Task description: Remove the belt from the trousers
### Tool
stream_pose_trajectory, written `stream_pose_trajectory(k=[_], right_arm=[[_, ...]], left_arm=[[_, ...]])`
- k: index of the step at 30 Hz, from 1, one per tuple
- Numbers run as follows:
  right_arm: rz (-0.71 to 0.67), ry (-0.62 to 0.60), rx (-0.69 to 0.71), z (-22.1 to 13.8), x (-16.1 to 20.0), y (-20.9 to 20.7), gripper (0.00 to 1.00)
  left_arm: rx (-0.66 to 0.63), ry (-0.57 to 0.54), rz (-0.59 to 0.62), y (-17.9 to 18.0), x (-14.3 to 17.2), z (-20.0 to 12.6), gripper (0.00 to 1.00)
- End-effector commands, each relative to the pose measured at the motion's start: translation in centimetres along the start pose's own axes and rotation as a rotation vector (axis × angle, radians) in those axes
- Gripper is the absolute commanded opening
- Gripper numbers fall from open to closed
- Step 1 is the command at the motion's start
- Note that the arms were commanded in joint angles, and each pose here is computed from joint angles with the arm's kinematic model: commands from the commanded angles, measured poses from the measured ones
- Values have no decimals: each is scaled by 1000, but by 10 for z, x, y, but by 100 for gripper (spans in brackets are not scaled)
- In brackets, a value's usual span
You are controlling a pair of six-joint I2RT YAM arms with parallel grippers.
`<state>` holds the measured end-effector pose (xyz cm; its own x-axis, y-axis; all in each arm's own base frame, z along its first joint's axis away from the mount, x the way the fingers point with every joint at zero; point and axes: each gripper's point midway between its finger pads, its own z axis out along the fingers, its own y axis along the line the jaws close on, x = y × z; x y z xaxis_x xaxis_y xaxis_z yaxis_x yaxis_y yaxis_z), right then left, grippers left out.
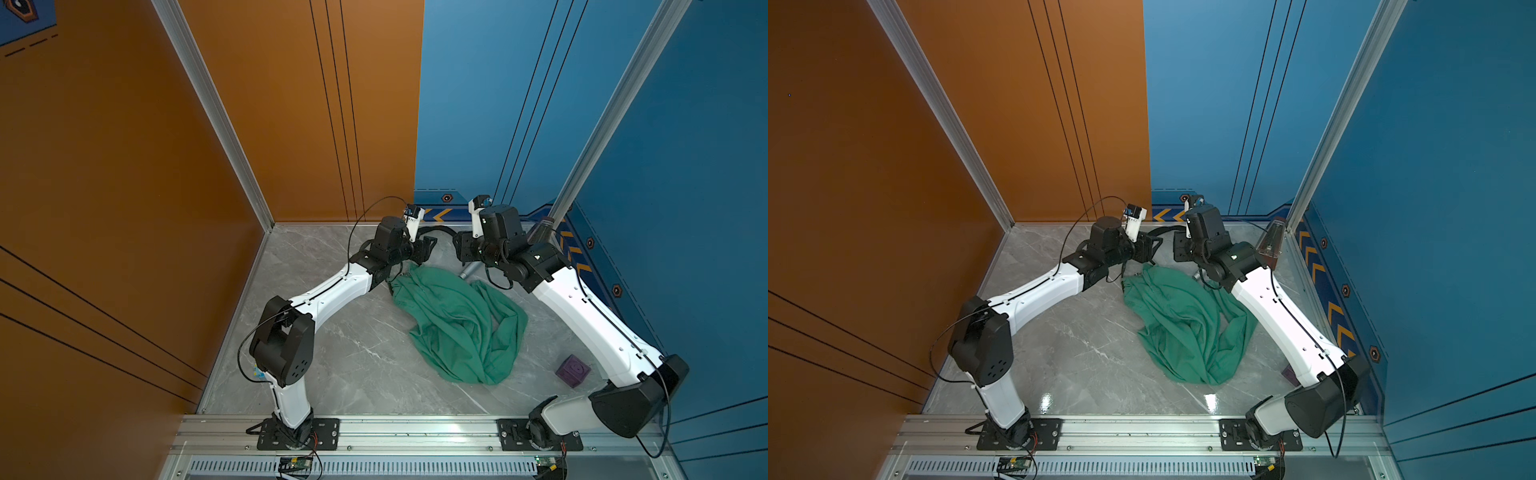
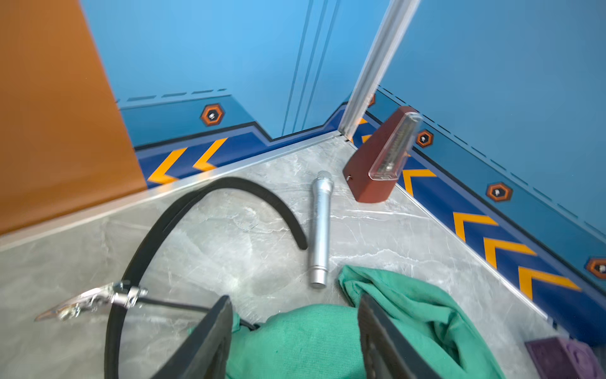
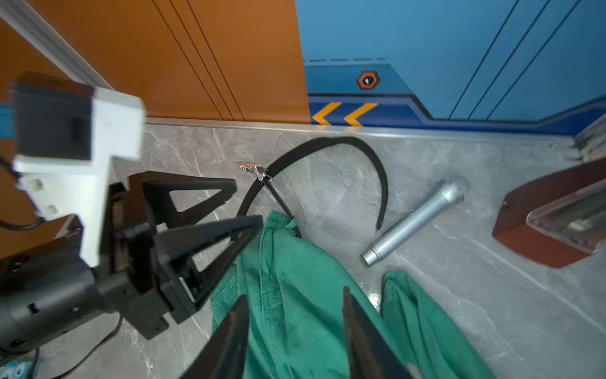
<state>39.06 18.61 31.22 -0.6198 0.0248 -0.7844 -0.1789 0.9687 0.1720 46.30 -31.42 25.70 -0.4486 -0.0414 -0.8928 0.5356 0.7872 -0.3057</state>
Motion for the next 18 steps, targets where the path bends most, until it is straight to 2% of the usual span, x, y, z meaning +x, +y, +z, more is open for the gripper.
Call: stream_pose_trajectory(k=[1, 7, 9, 13, 18], right_arm=[[16, 142, -11, 60, 32, 3, 61], [-90, 281, -13, 163, 44, 27, 63], [-108, 341, -1, 204, 59, 29, 64], [-106, 398, -6, 249, 75, 34, 64], [-102, 443, -3, 277, 100, 33, 64]], left_arm=[[-110, 0, -199, 44, 16, -4, 57], [-179, 86, -282, 69, 67, -9, 55], [-189, 115, -291, 75, 82, -10, 55], [-195, 144, -288, 86, 94, -12, 56], [-213, 145, -301, 107, 93, -16, 56]])
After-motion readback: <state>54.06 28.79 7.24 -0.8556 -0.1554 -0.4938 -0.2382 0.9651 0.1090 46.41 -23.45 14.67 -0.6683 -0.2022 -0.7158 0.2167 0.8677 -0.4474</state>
